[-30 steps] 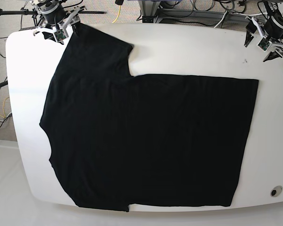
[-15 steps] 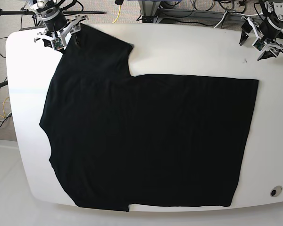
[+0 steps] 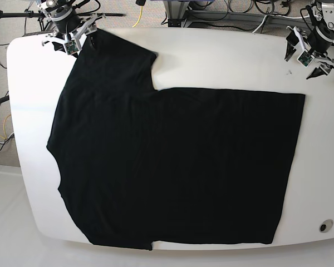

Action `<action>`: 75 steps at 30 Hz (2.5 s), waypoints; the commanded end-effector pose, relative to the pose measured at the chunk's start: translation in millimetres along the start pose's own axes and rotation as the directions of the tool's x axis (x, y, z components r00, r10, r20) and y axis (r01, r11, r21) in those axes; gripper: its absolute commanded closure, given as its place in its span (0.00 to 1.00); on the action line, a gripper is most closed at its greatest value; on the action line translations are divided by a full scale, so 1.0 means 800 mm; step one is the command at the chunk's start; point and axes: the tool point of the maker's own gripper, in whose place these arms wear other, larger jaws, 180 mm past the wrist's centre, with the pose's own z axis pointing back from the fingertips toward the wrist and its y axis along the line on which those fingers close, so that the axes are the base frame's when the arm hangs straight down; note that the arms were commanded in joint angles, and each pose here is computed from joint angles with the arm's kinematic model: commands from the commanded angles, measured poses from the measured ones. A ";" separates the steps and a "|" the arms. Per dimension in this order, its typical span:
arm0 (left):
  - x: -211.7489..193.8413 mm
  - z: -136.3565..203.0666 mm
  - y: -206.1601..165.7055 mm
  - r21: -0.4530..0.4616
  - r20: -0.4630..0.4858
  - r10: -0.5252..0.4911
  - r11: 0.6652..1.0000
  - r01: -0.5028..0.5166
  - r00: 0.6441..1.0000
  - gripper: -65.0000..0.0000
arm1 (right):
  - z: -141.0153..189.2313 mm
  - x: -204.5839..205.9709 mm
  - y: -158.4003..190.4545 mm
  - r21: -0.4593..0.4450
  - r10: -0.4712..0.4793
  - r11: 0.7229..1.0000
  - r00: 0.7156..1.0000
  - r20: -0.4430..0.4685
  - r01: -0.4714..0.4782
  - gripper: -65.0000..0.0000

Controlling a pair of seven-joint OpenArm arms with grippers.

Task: Fold the T-shirt properly
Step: 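Lower both grippers toward the shirt's shoulder and sleeve corners, then move the right gripper onto the shirt's shoulder edge near the collar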

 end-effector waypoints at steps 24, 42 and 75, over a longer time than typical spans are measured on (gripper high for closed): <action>0.012 0.004 0.023 0.040 0.025 -0.031 0.999 0.030 0.999 0.30 | -0.022 0.005 -0.027 -0.105 -0.033 0.994 0.999 0.012 0.034 0.47; 0.020 0.004 0.025 0.050 0.060 -0.022 0.999 0.019 0.998 0.29 | -0.034 0.021 -0.013 -0.015 -0.089 0.996 0.994 -0.060 0.088 0.47; 0.022 0.000 0.020 0.035 0.064 -0.020 0.999 0.018 0.998 0.29 | -0.042 0.047 0.044 0.169 -0.088 0.982 0.996 0.016 0.085 0.49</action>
